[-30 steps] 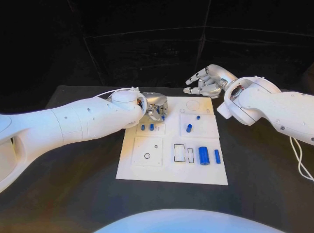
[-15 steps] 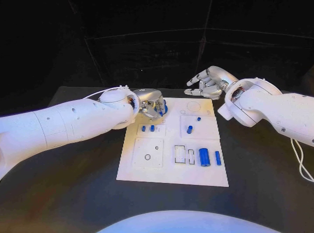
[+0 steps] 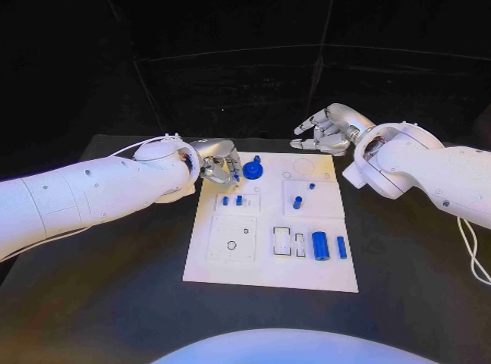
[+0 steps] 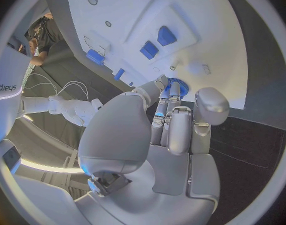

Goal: Assemble the parts on the task board

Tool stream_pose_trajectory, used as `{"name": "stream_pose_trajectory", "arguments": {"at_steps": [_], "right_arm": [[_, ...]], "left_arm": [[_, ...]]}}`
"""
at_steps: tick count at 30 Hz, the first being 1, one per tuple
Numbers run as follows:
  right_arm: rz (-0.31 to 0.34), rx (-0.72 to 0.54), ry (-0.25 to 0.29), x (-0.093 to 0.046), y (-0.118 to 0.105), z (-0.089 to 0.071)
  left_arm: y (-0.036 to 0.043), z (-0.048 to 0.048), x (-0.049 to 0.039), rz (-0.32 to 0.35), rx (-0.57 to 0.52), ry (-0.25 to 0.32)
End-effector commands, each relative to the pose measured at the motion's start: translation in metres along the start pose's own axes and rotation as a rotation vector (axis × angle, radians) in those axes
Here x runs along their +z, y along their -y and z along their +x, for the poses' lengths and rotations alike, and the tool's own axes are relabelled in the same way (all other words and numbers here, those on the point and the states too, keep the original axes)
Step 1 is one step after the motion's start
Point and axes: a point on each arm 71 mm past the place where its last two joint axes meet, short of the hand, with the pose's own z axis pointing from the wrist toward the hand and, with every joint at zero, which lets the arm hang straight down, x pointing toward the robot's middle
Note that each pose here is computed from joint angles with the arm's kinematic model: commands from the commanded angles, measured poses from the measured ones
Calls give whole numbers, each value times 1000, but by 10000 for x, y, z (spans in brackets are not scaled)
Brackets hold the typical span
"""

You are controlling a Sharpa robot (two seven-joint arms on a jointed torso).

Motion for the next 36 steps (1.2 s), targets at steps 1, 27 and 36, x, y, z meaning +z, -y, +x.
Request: {"name": "stream_pose_trajectory", "arguments": {"at_steps": [1,27,36], "right_arm": [[-9,1,-2,1,-14,-7],[-10,1,-2,-1,-17,-6],[-11,1,-2,1,-18,-5]], "left_arm": [[-28,12,2,-26,-18,-28],[-36,110,99,-66,2,-94],[-10,124,113,-57,2,-99]]}}
